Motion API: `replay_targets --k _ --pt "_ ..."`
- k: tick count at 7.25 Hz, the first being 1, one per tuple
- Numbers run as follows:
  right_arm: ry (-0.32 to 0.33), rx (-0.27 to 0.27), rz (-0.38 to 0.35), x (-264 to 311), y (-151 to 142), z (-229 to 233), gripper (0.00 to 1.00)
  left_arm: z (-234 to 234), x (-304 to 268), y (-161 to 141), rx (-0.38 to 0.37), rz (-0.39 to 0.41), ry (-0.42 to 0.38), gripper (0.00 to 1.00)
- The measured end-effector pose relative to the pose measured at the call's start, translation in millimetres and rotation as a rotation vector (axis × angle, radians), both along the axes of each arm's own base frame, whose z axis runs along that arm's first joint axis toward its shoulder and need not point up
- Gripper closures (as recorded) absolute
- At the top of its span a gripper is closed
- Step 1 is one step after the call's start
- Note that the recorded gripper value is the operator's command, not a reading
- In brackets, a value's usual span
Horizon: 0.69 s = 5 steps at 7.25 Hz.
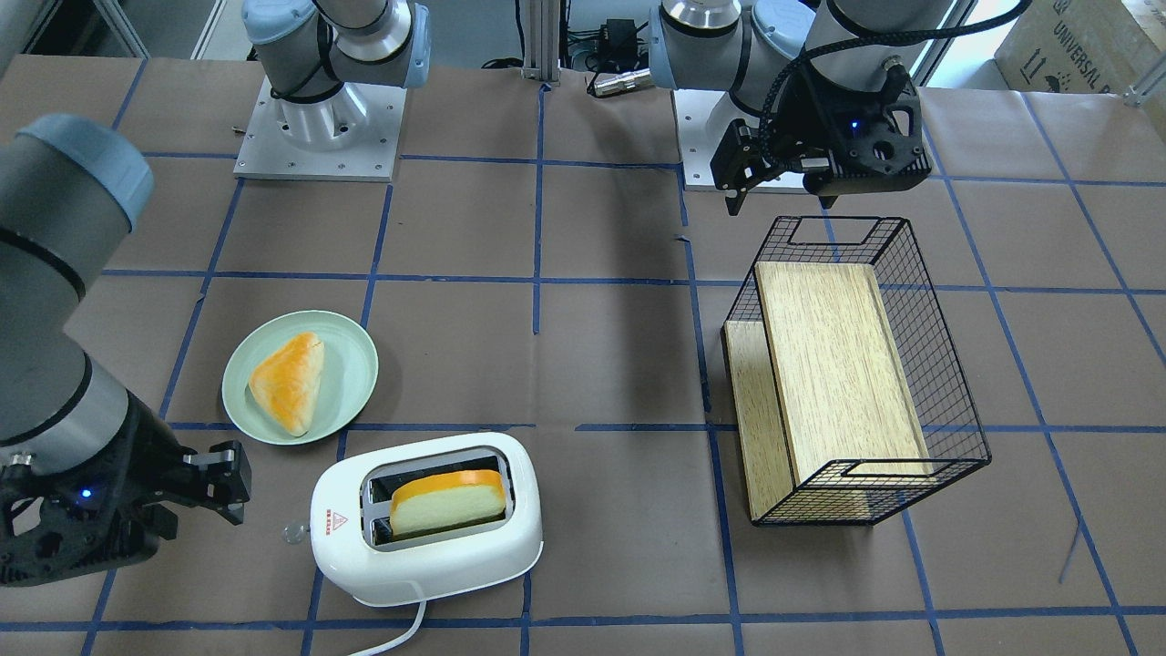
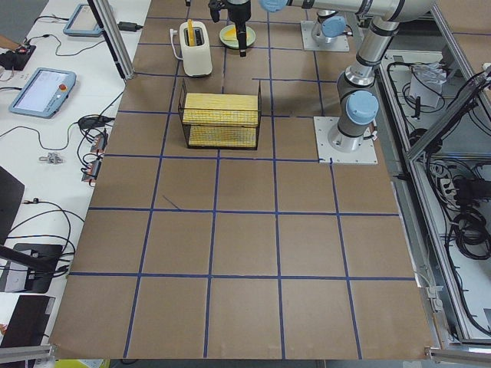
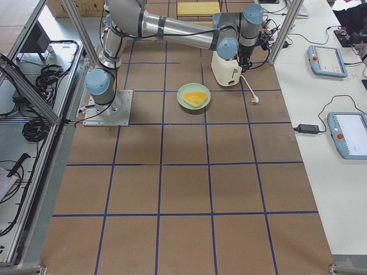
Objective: Press toaster with right arm
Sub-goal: 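Lift the right gripper up and away from the toaster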
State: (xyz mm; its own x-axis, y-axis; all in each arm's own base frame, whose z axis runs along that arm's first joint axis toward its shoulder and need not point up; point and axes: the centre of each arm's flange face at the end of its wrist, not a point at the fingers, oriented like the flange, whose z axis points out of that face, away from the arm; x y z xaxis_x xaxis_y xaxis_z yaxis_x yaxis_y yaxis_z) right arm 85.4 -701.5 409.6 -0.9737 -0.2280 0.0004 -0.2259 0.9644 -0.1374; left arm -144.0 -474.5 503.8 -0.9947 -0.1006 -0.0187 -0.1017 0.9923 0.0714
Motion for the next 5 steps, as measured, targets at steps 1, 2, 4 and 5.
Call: replay_targets --k 1,2,4,5 --pt "0.029 -0.016 0.001 2.9 7.5 19.5 0.0 -0.2 0.1 -0.1 0.0 0.0 0.0 0.0" --pt "0.042 -0.04 -0.003 4.5 16.8 39.6 0.0 -0.2 0.1 -0.1 0.0 0.0 0.0 0.0" --pt "0.04 -0.023 0.006 12.1 54.5 67.3 0.0 0.0 -0.1 0.0 0.0 0.0 0.0 0.0" --pt "0.034 0.03 0.01 15.8 80.3 56.6 0.0 -0.1 -0.1 0.0 0.0 0.0 0.0 0.0"
